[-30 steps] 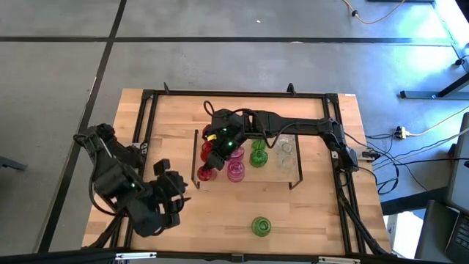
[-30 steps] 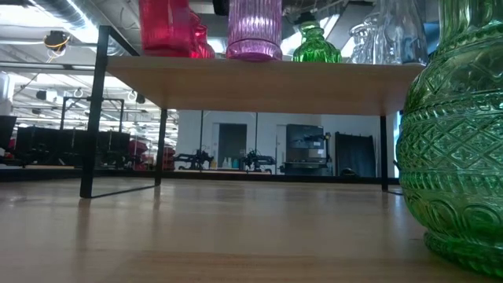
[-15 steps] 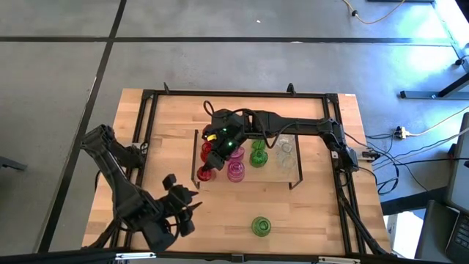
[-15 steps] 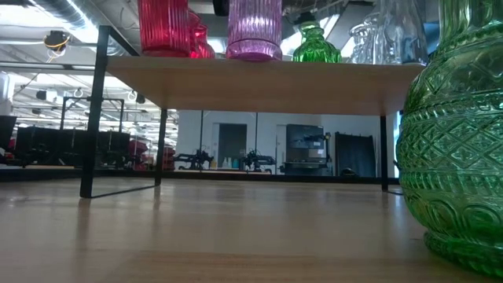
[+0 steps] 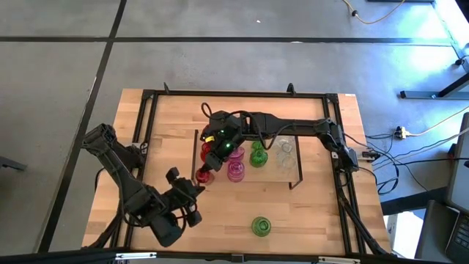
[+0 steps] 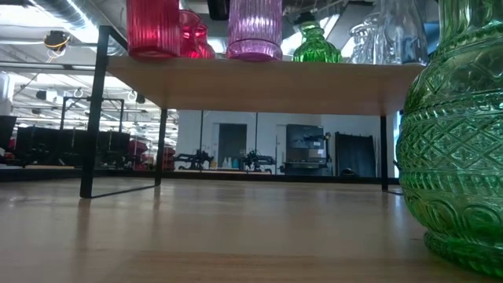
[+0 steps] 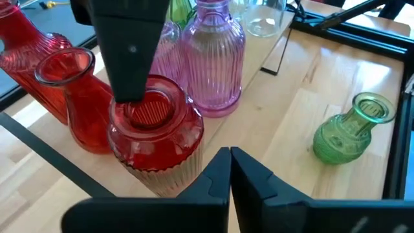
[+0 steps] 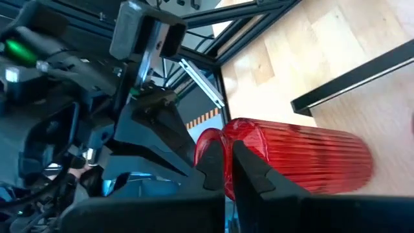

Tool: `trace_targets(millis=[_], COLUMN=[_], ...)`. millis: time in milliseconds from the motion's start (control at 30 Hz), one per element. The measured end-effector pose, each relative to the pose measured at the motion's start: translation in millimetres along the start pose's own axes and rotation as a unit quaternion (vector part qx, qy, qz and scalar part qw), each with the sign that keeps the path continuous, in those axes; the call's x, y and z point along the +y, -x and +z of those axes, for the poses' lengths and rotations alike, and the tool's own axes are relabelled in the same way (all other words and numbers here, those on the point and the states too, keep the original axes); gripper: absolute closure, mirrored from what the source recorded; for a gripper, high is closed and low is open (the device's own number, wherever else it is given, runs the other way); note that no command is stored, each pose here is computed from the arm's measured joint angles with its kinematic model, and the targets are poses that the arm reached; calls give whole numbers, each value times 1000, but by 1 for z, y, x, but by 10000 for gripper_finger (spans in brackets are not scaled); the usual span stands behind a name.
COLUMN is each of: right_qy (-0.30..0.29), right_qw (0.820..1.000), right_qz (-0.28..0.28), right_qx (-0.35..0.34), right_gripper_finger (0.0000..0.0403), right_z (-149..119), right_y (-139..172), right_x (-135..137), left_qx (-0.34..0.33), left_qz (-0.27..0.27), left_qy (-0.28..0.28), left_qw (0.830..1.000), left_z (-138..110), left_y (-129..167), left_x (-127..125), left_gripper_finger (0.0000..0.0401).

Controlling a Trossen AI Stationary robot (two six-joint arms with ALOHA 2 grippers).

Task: Sort vases onto shelf
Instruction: Put the red vase on the shelf aligned with the other red vases

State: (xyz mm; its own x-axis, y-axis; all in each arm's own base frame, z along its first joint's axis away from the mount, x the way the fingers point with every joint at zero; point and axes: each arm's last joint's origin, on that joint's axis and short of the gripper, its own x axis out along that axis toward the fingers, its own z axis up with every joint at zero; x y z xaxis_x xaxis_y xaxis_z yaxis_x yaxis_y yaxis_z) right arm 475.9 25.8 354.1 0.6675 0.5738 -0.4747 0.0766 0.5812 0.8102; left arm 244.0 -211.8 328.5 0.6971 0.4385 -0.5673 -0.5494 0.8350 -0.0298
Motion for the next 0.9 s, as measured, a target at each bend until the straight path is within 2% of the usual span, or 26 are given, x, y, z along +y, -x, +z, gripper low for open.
trace_targets(millis=[900], right_qy=[-3], right_qw=[1000], right_qz=[-1], right_qx=[2], right_gripper_finger=[401], right_z=[0], right_y=[0], right_x=[-1], left_qx=[3], left_qz=[21], left_qy=[-24], left_qw=[1000], left_z=[0], left_y=[-2], left_x=[5], left_gripper_finger=[401])
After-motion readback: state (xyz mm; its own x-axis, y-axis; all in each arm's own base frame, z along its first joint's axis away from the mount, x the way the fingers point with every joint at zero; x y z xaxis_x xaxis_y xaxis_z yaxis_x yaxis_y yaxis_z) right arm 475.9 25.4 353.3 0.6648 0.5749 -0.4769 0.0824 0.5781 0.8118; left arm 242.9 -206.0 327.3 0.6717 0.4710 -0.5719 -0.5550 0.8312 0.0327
